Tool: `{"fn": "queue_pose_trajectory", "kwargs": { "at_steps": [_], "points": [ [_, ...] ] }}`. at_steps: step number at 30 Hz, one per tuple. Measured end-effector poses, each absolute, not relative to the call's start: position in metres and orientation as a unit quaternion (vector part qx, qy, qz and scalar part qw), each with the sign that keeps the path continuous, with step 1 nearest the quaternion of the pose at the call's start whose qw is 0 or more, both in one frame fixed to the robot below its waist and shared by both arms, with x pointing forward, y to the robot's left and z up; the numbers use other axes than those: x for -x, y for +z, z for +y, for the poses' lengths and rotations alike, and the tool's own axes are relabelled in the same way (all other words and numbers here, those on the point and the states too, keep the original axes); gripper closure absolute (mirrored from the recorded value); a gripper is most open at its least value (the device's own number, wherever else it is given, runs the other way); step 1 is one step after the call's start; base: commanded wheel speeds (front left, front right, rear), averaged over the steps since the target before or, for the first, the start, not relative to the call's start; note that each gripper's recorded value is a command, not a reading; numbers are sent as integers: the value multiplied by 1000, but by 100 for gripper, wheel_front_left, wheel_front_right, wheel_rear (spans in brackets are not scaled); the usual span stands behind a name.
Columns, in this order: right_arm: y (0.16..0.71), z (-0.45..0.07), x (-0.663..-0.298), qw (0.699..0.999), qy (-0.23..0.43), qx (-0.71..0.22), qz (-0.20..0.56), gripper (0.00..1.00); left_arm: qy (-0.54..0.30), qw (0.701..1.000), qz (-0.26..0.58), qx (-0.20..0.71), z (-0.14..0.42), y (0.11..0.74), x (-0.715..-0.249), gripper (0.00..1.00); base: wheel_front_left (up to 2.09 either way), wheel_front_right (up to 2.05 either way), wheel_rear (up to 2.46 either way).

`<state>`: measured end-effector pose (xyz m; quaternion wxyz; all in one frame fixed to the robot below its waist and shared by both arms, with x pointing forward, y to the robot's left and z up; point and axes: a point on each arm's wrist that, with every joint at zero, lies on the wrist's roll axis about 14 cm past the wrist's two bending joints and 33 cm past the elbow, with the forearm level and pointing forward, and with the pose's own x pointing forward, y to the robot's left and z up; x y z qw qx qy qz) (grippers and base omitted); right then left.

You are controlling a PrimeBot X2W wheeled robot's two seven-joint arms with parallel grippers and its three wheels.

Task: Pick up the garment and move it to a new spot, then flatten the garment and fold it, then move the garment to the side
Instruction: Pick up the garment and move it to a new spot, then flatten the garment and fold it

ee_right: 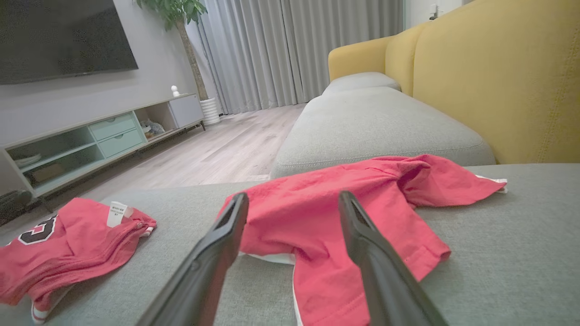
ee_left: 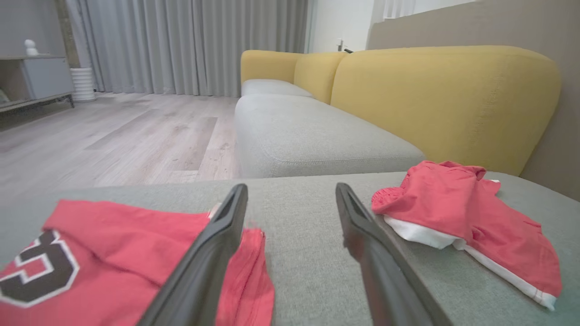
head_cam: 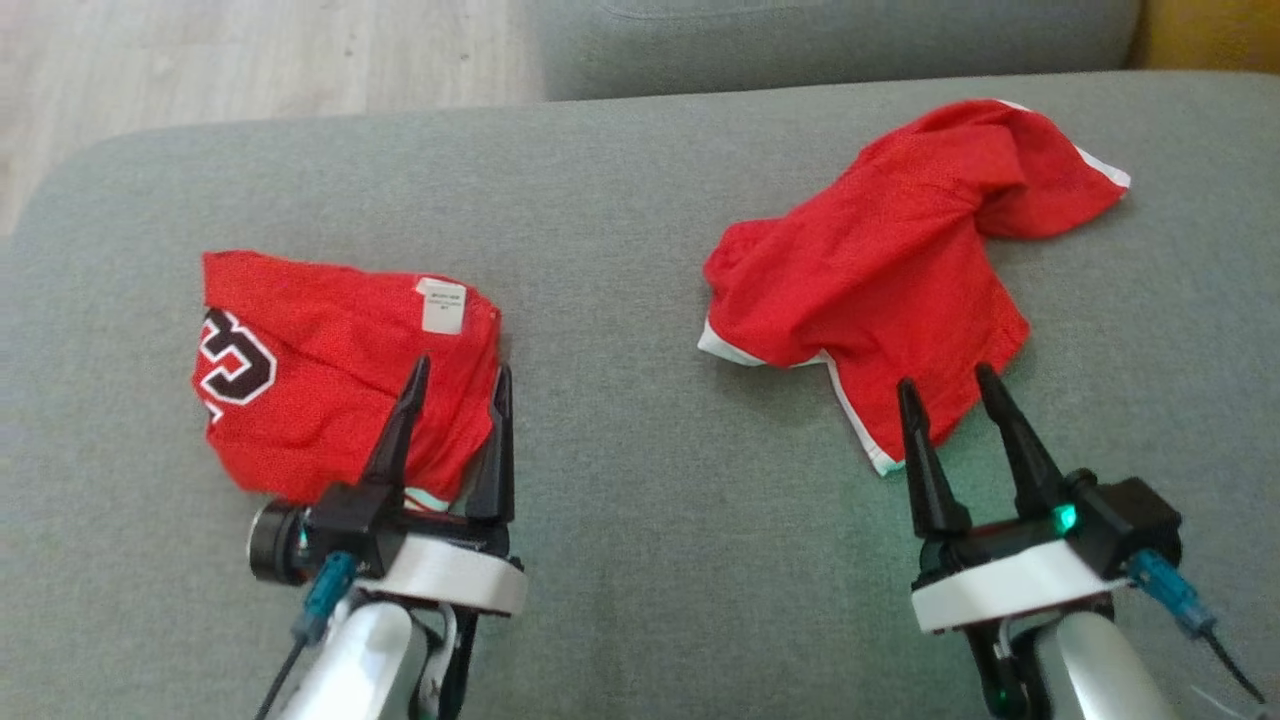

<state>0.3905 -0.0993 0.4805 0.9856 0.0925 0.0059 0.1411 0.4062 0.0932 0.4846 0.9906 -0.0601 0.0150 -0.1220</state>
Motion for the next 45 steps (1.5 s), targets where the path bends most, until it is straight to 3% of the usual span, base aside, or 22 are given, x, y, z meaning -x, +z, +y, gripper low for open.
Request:
{"fn": "queue_pose_trajectory", "kwargs": {
  "at_steps": [5, 12, 24, 25, 27, 35, 45],
  "points": [
    [473, -93, -385, 985, 152, -81, 18, 0, -105, 992, 4, 76, 98, 492, -399, 0, 0, 0, 0],
    [414, -84, -371, 978, 171, -44, 112, 0, -112, 991, 8, 73, 94, 487, -402, 0, 0, 0, 0],
    [367, -90, -390, 963, 173, 9, 207, 0, -102, 991, 29, 76, 101, 470, -408, 0, 0, 0, 0],
    [366, -91, -391, 963, 171, 9, 209, 43, -103, 991, 28, 77, 101, 471, -409, 0, 0, 0, 0],
    [366, -97, -394, 964, 163, 10, 211, 100, -105, 991, 27, 76, 99, 471, -410, 0, 0, 0, 0],
    [371, -149, -394, 976, 77, -10, 203, 100, -122, 989, 22, 79, 86, 475, -416, 0, 0, 0, 0],
    [397, -250, -367, 982, -72, 9, 174, 100, -158, 984, 9, 85, 59, 486, -416, 0, 0, 0, 0]
  ]
}}
